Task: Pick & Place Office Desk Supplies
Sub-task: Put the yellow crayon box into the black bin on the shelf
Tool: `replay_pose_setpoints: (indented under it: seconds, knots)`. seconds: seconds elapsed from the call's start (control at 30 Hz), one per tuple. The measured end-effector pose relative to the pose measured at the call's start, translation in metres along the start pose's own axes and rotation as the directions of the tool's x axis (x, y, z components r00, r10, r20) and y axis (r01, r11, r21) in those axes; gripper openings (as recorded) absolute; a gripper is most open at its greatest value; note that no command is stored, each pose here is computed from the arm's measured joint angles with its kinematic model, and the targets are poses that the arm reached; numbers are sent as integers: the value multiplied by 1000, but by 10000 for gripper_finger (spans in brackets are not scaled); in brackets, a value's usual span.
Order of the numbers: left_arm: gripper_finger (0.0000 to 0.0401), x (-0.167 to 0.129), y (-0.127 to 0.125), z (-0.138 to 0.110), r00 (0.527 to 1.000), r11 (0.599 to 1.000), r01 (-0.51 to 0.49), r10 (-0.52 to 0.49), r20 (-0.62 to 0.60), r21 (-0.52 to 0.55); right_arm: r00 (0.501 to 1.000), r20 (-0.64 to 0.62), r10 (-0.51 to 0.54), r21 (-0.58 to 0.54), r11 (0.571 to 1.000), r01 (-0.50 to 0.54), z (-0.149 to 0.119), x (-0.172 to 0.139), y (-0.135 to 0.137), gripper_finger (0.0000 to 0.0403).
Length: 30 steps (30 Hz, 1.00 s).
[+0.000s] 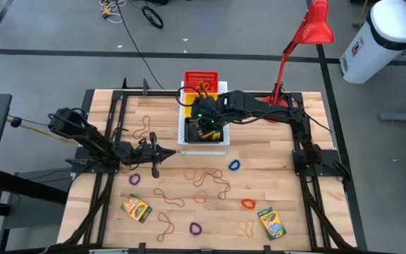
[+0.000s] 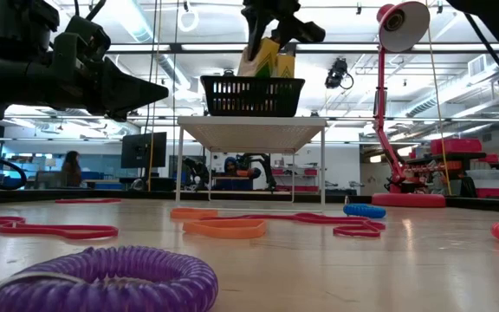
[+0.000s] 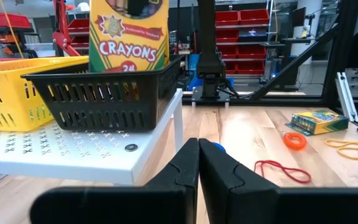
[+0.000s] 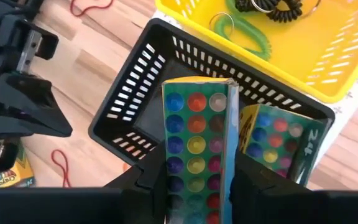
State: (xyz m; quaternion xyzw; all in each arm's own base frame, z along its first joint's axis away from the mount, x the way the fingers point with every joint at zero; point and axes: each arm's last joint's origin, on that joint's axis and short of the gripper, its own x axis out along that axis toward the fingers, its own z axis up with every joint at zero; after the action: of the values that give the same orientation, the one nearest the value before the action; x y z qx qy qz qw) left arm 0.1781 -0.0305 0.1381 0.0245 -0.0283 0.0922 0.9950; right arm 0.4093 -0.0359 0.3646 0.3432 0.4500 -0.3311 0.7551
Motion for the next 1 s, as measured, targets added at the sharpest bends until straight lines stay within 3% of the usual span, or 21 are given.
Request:
replay_pose_setpoints:
  seconds: [1.0]
  knots:
    - [19,0,0,0,1000,1000,0,0,1,-1,1000,5,-27,-32,999,28,3,17,4,121]
